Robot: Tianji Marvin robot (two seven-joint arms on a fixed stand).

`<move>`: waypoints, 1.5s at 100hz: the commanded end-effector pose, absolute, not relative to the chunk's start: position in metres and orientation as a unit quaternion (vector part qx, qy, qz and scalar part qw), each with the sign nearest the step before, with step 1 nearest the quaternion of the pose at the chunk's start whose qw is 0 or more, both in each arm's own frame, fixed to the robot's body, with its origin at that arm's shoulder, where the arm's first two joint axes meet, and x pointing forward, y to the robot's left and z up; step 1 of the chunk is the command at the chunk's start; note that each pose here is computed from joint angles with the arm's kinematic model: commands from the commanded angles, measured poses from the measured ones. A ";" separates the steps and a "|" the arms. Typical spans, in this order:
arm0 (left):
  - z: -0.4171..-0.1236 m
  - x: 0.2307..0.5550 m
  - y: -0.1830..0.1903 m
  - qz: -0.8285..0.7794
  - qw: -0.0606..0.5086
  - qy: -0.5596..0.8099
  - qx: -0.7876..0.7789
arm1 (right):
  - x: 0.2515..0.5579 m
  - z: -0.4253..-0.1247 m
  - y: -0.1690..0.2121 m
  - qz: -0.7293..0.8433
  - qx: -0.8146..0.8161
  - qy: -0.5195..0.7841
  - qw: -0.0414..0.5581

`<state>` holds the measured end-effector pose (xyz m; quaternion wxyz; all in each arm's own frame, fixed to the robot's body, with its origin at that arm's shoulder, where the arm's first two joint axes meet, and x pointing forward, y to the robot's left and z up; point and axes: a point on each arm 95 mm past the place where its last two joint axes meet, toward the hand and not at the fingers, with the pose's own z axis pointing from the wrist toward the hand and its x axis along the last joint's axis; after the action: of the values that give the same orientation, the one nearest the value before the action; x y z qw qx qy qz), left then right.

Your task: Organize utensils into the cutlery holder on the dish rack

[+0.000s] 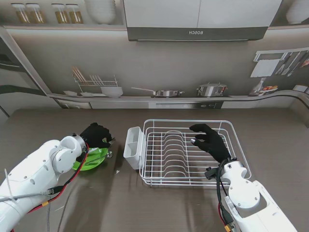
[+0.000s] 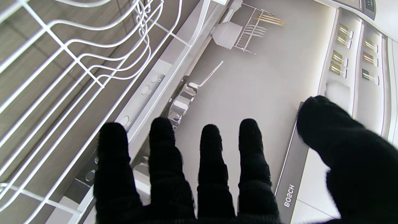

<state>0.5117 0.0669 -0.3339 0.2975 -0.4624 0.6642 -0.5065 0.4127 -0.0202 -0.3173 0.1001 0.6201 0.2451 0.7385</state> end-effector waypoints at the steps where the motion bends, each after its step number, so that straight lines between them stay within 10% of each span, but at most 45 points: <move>1: -0.336 0.512 0.064 -0.504 0.291 0.666 -0.467 | 0.411 -0.319 -0.017 0.737 0.622 0.248 0.093; 150: -0.305 0.504 0.068 -0.545 0.303 0.641 -0.447 | 0.411 -0.321 -0.015 0.733 0.629 0.246 0.084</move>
<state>0.5041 0.0694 -0.3130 0.3022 -0.4550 0.6356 -0.5455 0.4126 -0.0190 -0.3190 0.0929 0.6269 0.2409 0.7351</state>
